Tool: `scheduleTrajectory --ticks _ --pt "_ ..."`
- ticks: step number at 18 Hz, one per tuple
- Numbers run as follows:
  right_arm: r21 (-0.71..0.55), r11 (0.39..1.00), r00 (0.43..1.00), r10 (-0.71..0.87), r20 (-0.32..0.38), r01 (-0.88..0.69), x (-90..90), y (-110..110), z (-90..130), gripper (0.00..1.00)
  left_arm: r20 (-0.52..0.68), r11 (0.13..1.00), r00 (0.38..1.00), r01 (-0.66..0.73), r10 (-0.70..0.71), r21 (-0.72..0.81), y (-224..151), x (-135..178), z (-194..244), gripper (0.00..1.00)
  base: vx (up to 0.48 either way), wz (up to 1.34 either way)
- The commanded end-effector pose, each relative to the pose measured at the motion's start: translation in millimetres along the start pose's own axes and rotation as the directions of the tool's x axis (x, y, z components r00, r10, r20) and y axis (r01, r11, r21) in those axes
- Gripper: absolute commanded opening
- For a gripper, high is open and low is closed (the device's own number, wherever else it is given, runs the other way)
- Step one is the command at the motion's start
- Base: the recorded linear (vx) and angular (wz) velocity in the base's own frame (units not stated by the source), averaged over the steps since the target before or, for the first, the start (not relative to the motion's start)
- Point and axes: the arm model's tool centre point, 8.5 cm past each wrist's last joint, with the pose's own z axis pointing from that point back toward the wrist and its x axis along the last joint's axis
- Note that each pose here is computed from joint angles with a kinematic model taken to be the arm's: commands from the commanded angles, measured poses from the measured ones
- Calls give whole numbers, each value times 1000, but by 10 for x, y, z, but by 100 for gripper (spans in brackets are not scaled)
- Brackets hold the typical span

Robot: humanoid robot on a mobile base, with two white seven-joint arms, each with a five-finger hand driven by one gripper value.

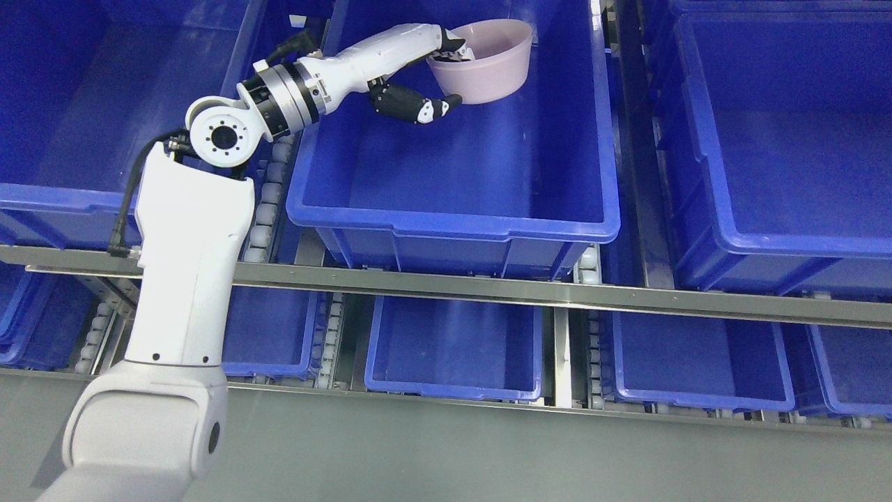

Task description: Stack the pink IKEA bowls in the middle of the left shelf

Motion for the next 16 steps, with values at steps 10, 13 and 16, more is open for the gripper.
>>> scheduleTrajectory --ticks 10,13,16 --pt "-17 1000 1000 -12 9 12 -66 -114 -6 100 -47 995 996 -81 79 -50 -329 -196 -53 75 0 0" --pt "-17 1000 1000 -12 9 12 -66 -114 -6 100 -91 983 984 -141 153 118 -41 -350 212 96 0 0" --pt "-17 1000 1000 -11 11 11 -65 -114 -6 100 12 851 957 -265 291 453 296 -444 484 100 0 0"
